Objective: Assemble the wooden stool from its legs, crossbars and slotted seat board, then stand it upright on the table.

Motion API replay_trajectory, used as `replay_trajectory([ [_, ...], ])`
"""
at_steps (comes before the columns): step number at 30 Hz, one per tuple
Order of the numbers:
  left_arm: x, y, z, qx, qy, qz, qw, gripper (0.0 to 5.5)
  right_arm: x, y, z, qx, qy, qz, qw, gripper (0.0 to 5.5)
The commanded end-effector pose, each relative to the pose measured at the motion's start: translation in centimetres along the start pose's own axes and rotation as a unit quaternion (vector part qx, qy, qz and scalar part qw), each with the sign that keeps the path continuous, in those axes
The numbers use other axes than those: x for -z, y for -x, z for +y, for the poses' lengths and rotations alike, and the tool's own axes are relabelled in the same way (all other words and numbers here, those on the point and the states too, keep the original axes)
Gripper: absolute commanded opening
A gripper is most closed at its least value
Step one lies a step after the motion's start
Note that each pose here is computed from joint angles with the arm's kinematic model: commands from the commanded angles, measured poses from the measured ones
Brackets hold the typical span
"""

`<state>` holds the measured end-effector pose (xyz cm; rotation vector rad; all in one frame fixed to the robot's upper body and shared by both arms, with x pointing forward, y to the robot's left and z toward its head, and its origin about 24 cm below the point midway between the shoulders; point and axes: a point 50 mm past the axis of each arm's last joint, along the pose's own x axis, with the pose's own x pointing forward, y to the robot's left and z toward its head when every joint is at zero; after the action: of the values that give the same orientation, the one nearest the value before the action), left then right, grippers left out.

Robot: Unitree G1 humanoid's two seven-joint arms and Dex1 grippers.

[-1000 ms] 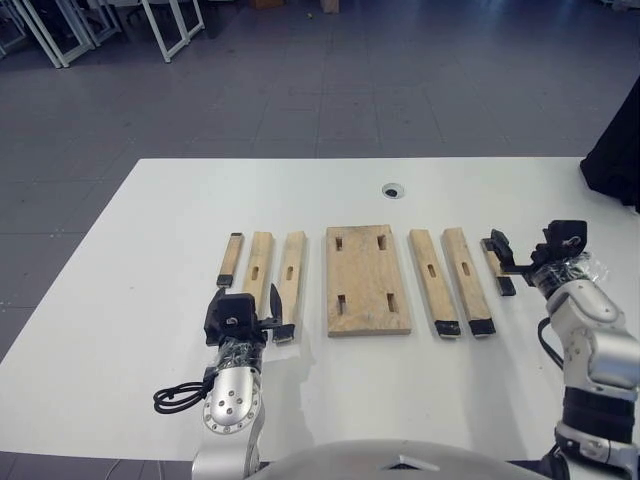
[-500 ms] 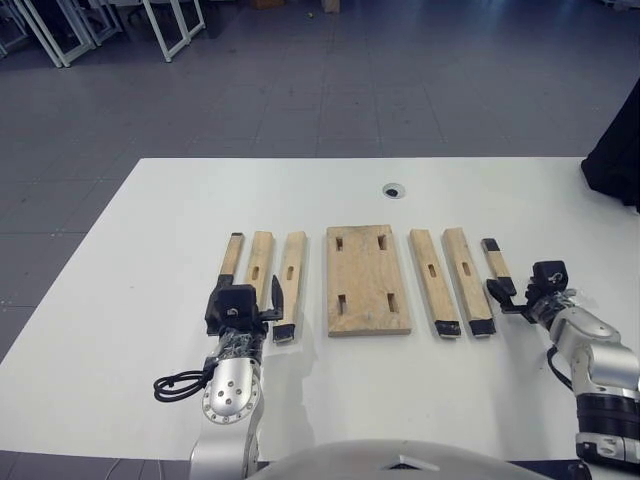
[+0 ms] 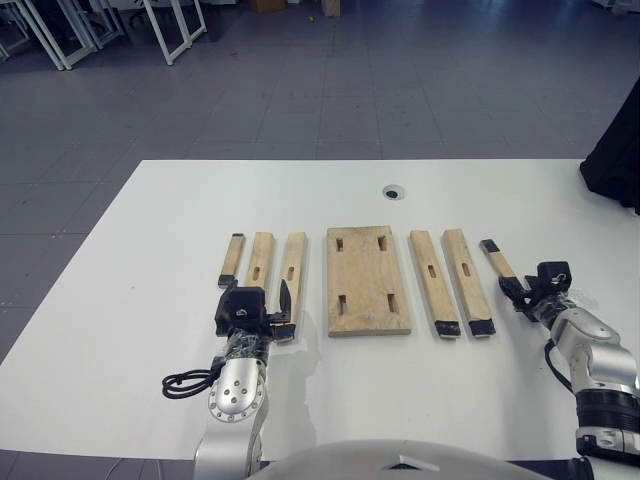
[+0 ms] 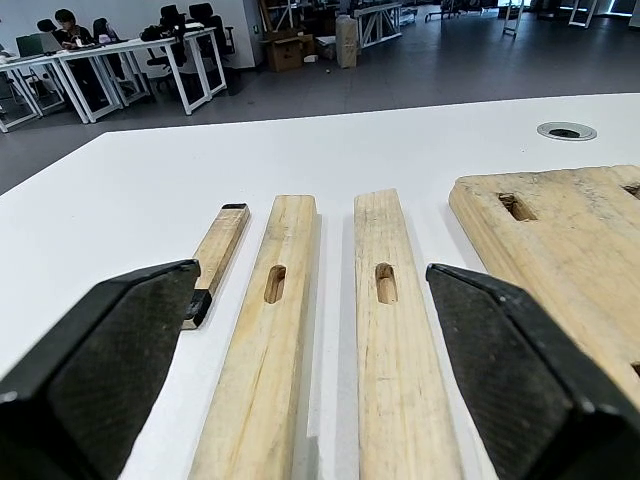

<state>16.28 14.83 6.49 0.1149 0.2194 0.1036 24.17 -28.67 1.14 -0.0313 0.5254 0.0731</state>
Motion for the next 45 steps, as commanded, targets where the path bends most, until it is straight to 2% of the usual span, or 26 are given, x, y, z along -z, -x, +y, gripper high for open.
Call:
replay_trajectory([
  [1, 0.1, 0.2, -0.2, -0.005, 0.003, 0.002, 1.0, 4.21, 8.5, 1.7, 0.8, -0.006, -0.001, 0.174, 0.985, 2.06],
  [6, 0.3, 0.0, -0.2, -0.006, 0.01, 0.009, 1.0, 4.21, 8.5, 1.4, 0.3, 0.007, -0.025, 0.17, 0.985, 1.31],
  [10, 0.8, -0.4, -0.2, 0.016, 0.031, 0.025, 0.999, 4.21, 7.5, 0.8, 0.3, 0.014, -0.082, 0.142, 0.986, 1.29],
  [12, 0.1, -1.5, 0.2, 0.049, 0.058, 0.014, 0.997, 4.21, 4.8, 0.0, -0.1, 0.026, -0.06, 0.089, 0.994, 1.29],
  [13, -1.0, -2.6, 0.5, 0.078, 0.081, 0.002, 0.994, 4.21, 2.3, -0.4, -0.4, 0.038, -0.041, 0.043, 0.997, 1.29],
  [14, -2.3, -4.2, 0.7, 0.111, 0.148, 0.008, 0.983, 4.21, -0.9, -0.8, -0.6, 0.053, -0.013, -0.015, 0.998, 1.29],
  [15, -3.6, -5.5, 0.6, 0.157, 0.197, 0.013, 0.968, 4.21, -3.6, -0.9, -0.5, 0.066, 0.013, -0.063, 0.996, 1.29],
  [16, -5.3, -6.7, 0.6, 0.215, 0.191, 0.005, 0.958, 4.21, -6.4, -1.2, 0.0, 0.073, 0.041, -0.113, 0.99, 1.29],
  [18, -8.8, -9.4, 1.3, 0.313, 0.25, -0.008, 0.916, 4.21, -10.8, -2.1, 2.9, 0.051, 0.061, -0.191, 0.978, 1.29],
  [20, -11.9, -11.1, 1.9, 0.425, 0.347, -0.014, 0.836, 4.21, -13.8, -2.4, 7.3, -0.013, 0.078, -0.257, 0.963, 1.29],
  [22, -13.4, -12.1, 1.9, 0.502, 0.389, -0.001, 0.772, 4.21, -14.7, -2.0, 11.8, -0.089, 0.099, -0.292, 0.947, 1.29],
  [26, -14.0, -13.0, 1.0, 0.568, 0.424, 0.039, 0.705, 4.21, -13.6, -0.4, 17.5, -0.182, 0.113, -0.303, 0.929, 1.29],
  [32, -12.5, -13.2, 0.1, 0.579, 0.403, 0.07, 0.706, 4.21, -12.7, 0.8, 20.5, -0.234, 0.113, -0.295, 0.92, 1.29],
  [41, -11.7, -13.9, 0.4, 0.571, 0.386, 0.092, 0.719, 4.21, -13.5, 0.7, 20.3, -0.209, 0.107, -0.301, 0.924, 1.29],
  [45, -10.6, -15.1, 0.4, 0.537, 0.413, 0.115, 0.726, 4.21, -11.7, 1.7, 22.2, -0.254, 0.11, -0.286, 0.917, 1.29],
])
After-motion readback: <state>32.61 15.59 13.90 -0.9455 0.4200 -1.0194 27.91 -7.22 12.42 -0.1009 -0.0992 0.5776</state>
